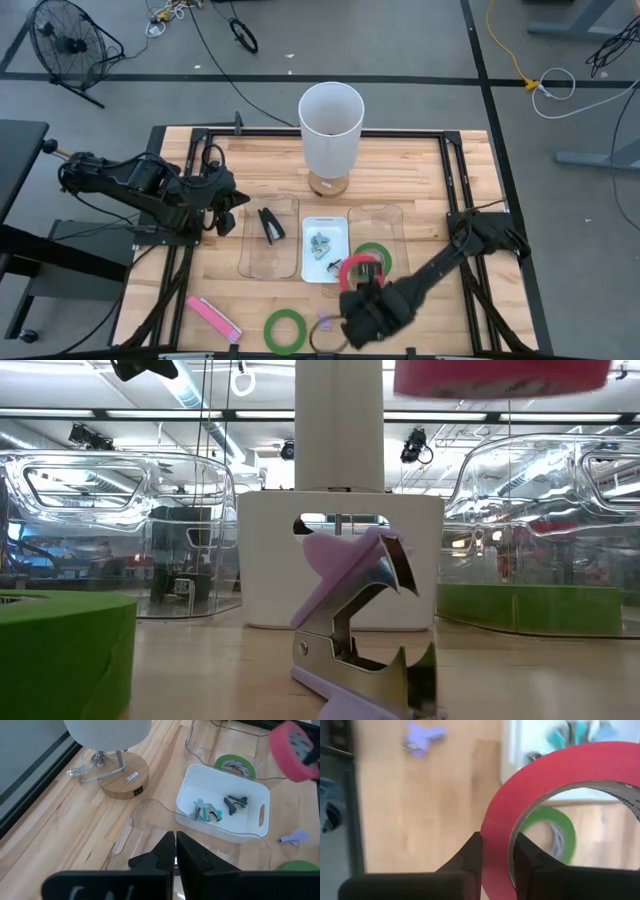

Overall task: Pick and place Stapler, Stapler remover, tape
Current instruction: Put the pink tape into the right transparent bin

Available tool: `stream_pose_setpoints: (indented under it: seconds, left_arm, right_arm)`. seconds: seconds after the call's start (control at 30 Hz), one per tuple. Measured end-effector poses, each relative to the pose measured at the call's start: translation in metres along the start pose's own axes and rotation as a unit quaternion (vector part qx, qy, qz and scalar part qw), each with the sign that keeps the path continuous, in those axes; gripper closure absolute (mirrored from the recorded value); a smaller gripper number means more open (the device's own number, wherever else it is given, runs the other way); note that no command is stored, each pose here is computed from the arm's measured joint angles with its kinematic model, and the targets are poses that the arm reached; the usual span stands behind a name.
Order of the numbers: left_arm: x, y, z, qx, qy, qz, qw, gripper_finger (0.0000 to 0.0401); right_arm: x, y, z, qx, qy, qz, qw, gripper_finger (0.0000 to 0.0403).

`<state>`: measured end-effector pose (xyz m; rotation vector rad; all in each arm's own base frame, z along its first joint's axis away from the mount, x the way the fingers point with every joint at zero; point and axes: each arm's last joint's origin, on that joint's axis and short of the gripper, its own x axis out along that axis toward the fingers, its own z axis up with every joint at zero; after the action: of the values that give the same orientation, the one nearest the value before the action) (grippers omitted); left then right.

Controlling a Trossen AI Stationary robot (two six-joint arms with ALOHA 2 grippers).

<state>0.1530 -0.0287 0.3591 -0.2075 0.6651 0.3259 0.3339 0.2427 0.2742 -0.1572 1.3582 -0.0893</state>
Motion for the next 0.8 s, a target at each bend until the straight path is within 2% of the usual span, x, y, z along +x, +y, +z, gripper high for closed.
stream_pose_setpoints:
  seconds: [0.17,0.3,0.4,0.53,0.67,0.8]
  left_arm:
    - [0.0,0.0,-0.001,0.002,0.003,0.002,1.0,0.0383]
    - [0.0,0.001,-0.002,0.007,0.011,0.006,1.0,0.0383]
    - [0.0,0.002,-0.003,0.009,0.015,0.008,1.0,0.0383]
    - [0.0,0.002,-0.003,0.009,0.015,0.008,1.0,0.0383]
    - [0.0,0.002,-0.003,0.009,0.011,0.015,1.0,0.0383]
    - [0.0,0.002,-0.003,0.01,0.007,0.021,1.0,0.0383]
  right_arm:
    - [-0.002,-0.033,-0.005,0.028,0.009,-0.005,1.0,0.0346]
    - [-0.012,-0.056,-0.023,0.068,-0.026,0.017,0.997,0.0346]
    - [-0.014,-0.07,-0.04,0.099,-0.081,0.052,0.99,0.0346]
    - [-0.004,-0.086,-0.064,0.125,-0.137,0.101,0.977,0.0346]
    - [0.016,-0.099,-0.089,0.161,-0.153,0.122,0.967,0.0346]
    - [0.031,-0.105,-0.104,0.183,-0.165,0.144,0.958,0.0346]
